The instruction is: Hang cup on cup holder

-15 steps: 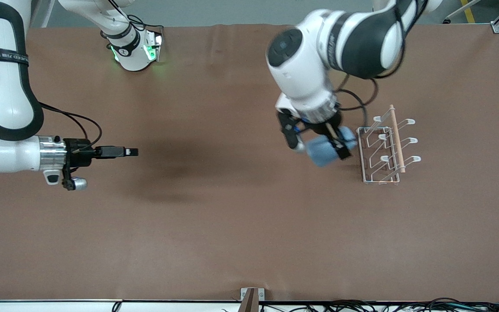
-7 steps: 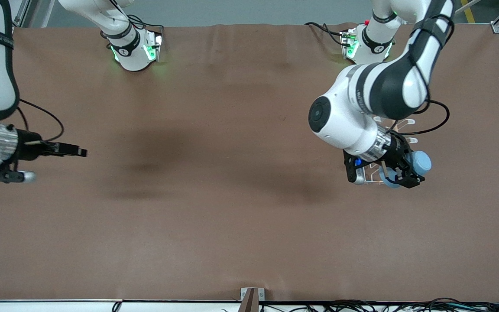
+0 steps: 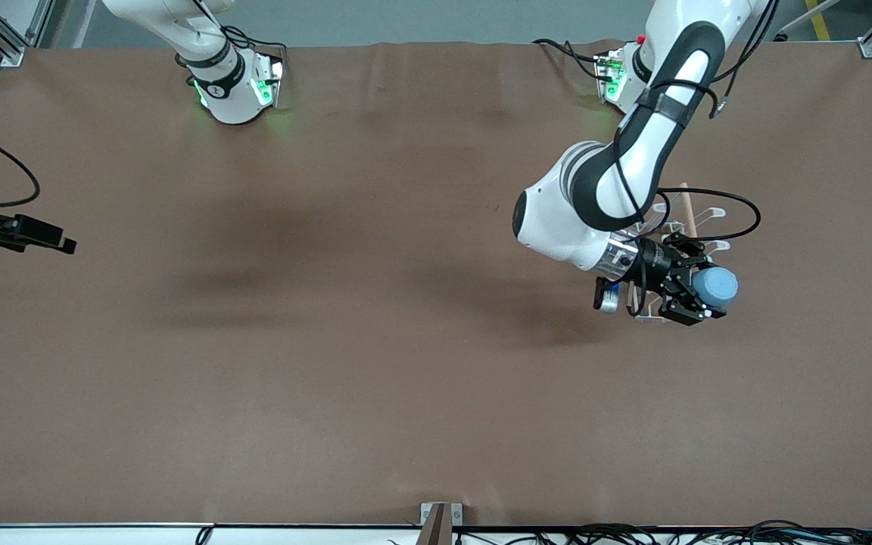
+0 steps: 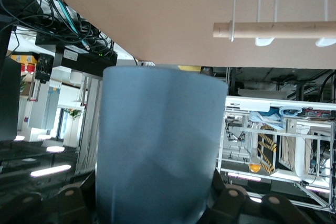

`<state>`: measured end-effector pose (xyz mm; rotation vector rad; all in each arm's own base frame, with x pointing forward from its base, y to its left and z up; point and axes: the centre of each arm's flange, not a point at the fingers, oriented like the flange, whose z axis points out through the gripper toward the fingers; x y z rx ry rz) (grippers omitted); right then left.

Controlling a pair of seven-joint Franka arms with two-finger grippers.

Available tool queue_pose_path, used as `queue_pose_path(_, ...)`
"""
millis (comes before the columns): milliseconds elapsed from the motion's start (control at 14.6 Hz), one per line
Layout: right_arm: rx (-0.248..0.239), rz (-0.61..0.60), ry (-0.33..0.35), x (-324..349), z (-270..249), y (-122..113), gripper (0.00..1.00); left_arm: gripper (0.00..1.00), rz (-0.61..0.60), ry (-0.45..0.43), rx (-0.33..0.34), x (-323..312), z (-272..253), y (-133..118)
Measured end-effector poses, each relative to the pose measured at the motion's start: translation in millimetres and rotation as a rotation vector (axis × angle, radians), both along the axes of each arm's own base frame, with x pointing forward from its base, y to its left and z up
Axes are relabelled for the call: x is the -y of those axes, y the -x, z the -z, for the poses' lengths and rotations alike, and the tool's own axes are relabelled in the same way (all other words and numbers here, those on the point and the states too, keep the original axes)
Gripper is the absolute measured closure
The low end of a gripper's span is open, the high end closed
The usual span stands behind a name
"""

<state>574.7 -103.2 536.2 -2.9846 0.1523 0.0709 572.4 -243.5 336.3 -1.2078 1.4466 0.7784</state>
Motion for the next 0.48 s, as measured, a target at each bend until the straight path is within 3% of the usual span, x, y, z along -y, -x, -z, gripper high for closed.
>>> queue_pose_path(479,0.086,-0.096,0.087,-36.8,-56.7,7.5,0.0,0.24,0.007,-0.03,-0.03,-3.3,34.2,18.5)
